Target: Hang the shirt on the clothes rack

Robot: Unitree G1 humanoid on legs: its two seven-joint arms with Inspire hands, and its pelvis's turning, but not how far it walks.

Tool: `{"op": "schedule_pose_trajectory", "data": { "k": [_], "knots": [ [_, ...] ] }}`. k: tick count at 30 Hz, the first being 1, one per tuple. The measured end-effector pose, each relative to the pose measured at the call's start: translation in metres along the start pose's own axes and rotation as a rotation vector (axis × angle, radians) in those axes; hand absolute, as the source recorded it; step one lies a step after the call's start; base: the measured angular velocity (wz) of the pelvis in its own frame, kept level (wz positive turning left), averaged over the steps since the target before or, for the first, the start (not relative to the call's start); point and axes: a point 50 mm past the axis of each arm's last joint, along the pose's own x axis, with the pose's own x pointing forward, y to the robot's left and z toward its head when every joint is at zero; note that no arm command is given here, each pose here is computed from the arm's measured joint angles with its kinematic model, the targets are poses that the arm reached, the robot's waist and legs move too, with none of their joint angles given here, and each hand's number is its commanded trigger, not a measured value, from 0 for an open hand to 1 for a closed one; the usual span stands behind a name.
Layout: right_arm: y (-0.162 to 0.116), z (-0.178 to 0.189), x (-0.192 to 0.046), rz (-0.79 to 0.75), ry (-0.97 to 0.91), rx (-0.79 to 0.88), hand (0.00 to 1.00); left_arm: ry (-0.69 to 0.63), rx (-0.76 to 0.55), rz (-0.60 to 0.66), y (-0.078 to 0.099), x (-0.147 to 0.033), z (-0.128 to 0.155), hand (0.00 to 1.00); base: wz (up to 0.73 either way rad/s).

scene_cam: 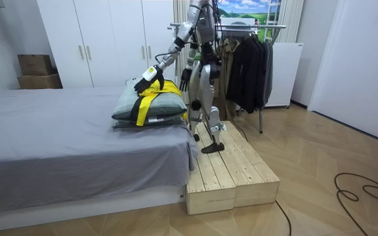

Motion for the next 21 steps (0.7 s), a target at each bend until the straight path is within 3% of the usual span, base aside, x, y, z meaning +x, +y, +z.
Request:
{"op": "schedule_pose_trajectory", "data": {
  "k": [9, 21],
  "knots": [
    [-0.001, 0.005, 0.0, -0.001, -0.02, -0.004, 0.0, -0.14, 0.023, 0.016, 0.005, 0.003, 0.034, 0.0, 0.02],
    [-0.001, 0.004, 0.0, 0.017, -0.018, -0.002, 0.0, -0.161, 0.066, 0.0, 0.002, 0.002, 0.036, 0.0, -0.02]
  ]
}}
